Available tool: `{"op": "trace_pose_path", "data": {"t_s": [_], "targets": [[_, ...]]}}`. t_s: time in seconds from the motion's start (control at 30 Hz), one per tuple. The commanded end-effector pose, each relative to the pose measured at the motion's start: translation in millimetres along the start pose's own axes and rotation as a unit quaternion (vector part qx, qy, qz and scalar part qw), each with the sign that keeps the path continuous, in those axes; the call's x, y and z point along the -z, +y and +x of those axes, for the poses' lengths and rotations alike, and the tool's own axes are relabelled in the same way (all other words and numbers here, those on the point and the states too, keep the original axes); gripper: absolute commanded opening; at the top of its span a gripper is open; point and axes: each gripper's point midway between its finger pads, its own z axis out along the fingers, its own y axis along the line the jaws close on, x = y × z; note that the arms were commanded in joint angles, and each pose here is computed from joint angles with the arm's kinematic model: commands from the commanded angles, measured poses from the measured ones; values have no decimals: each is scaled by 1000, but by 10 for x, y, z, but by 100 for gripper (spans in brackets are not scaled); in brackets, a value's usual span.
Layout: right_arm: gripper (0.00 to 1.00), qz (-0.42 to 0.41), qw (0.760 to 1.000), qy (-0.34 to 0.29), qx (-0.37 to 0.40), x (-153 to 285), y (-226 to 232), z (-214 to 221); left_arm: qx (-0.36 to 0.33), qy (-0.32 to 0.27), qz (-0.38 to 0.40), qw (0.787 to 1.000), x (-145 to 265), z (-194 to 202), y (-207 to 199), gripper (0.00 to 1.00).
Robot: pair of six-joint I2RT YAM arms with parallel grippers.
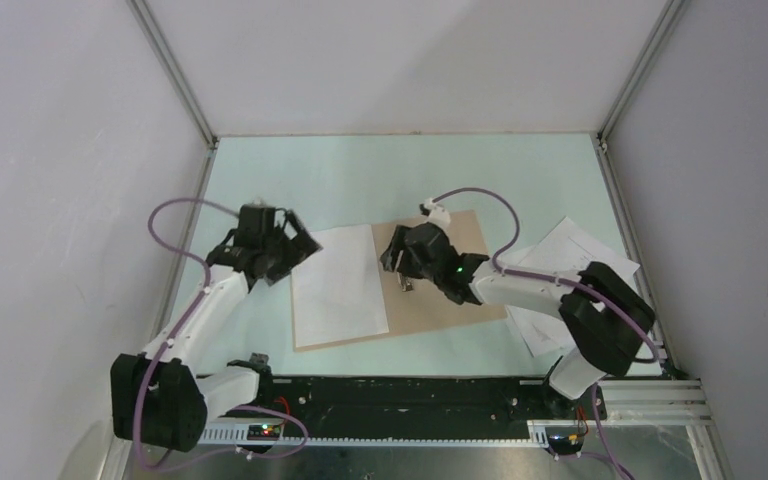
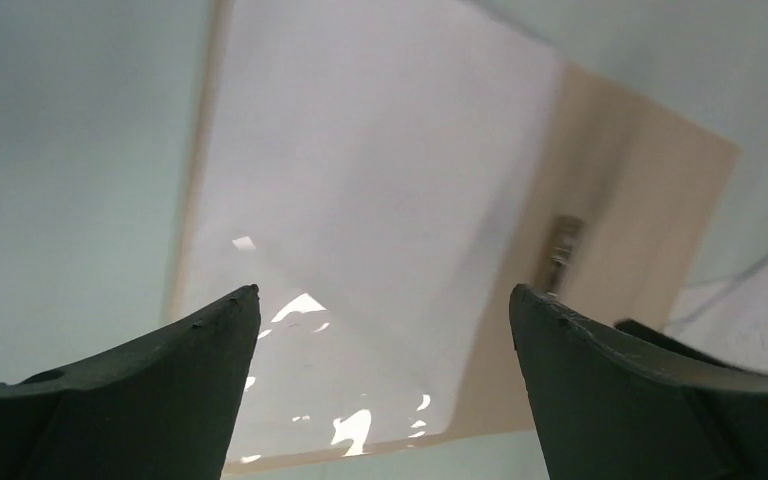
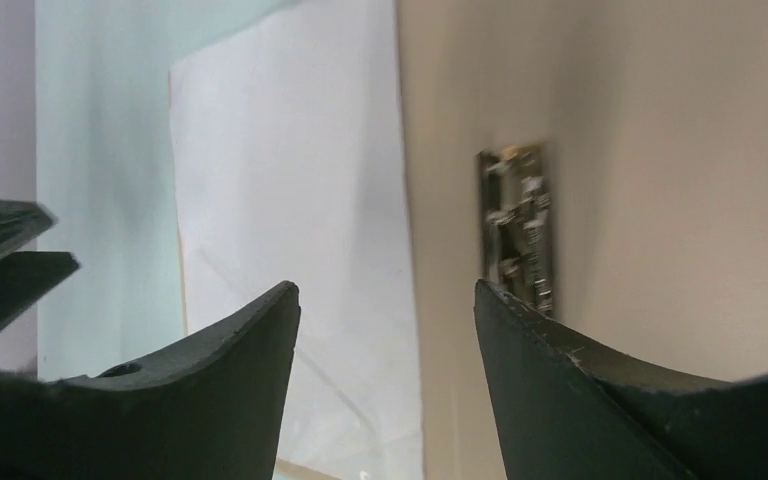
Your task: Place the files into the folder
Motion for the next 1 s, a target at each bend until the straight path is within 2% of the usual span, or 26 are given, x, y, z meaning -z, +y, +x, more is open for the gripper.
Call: {"op": "trace_pose_path", "data": {"t_s": [0.0,0.03,0.07,0.17,0.33,0.5,0.7,0.97], "targets": [[66,89,996,14,27,148,-576,-207,-86,-22,43,995,103,-91,-681,100],[62,96,995,22,26,145,-646,-199,-88,-15,45,995,73,-45,-758,100],[53,111,993,27,24,149,-770,-224,-105,-4,50,993,10,36,-912,98],[44,110,993,38,36,159,-842,-217,-136,12,56,989,-110,225,-1204,94],[33,105,991,70,54,40,-824,-12,-169,39,63,983,-421,516,-1584,75],[30,96,989,93,67,-78,-695,226,-177,59,53,981,-716,638,-1669,61],[29,103,985,114,77,-229,-658,444,-192,69,39,978,-834,710,-1531,57],[22,91,978,148,118,-161,-514,871,-201,78,32,976,-871,733,-1387,51]]}}
